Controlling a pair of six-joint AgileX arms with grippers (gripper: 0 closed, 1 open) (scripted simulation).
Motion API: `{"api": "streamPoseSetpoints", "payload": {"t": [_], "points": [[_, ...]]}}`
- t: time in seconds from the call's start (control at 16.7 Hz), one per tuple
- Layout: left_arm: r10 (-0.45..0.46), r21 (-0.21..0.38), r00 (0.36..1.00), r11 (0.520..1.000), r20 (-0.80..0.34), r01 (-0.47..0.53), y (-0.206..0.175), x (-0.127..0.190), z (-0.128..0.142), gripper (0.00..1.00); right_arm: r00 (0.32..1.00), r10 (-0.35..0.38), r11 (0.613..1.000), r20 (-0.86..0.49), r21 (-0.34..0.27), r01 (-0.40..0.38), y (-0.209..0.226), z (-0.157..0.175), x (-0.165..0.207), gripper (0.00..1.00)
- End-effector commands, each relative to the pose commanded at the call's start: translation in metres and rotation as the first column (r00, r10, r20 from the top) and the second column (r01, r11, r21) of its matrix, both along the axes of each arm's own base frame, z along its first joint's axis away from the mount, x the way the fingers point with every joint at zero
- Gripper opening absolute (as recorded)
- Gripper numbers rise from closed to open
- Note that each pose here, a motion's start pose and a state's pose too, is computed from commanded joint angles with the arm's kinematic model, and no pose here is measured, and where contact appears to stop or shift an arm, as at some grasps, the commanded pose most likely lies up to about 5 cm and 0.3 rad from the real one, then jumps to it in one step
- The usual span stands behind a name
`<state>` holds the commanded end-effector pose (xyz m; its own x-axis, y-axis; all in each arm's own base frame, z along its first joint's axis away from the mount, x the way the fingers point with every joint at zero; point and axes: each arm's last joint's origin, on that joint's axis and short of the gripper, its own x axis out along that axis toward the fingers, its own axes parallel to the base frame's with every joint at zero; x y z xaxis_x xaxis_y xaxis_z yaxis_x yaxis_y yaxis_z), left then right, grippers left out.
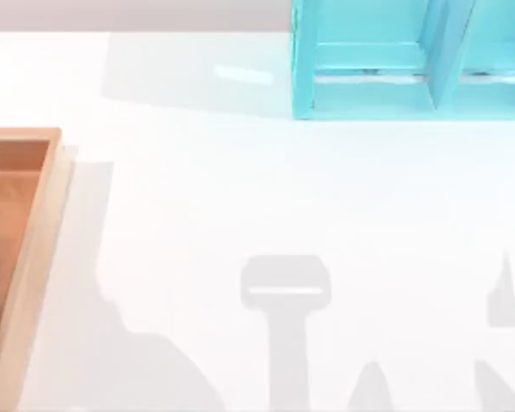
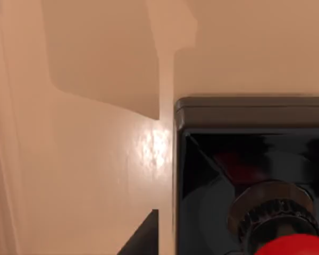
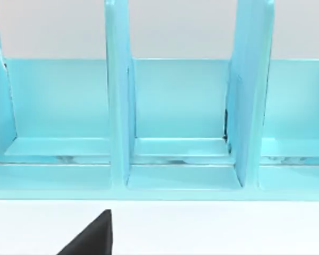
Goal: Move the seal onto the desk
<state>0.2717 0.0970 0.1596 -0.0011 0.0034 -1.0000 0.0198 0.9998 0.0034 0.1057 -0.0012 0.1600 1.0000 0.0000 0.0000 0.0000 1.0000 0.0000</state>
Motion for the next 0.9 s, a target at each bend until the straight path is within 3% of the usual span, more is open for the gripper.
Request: {"api": "streamPoseSetpoints", "payload": {"t": [0.42, 0.9], "points": [[0.000, 0.000, 1.000, 1.000, 0.000, 0.000, 0.0000, 0.0000, 0.0000, 0.02, 1.000, 0.000, 1.000, 0.000, 0.000, 0.000, 0.0000, 0.0000, 0.0000, 1.00], [0.000, 0.000, 1.000, 1.000, 0.000, 0.000, 0.0000, 0.0000, 0.0000, 0.00, 1.000, 0.000, 1.000, 0.000, 0.000, 0.000, 0.0000, 0.0000, 0.0000, 1.00]]}}
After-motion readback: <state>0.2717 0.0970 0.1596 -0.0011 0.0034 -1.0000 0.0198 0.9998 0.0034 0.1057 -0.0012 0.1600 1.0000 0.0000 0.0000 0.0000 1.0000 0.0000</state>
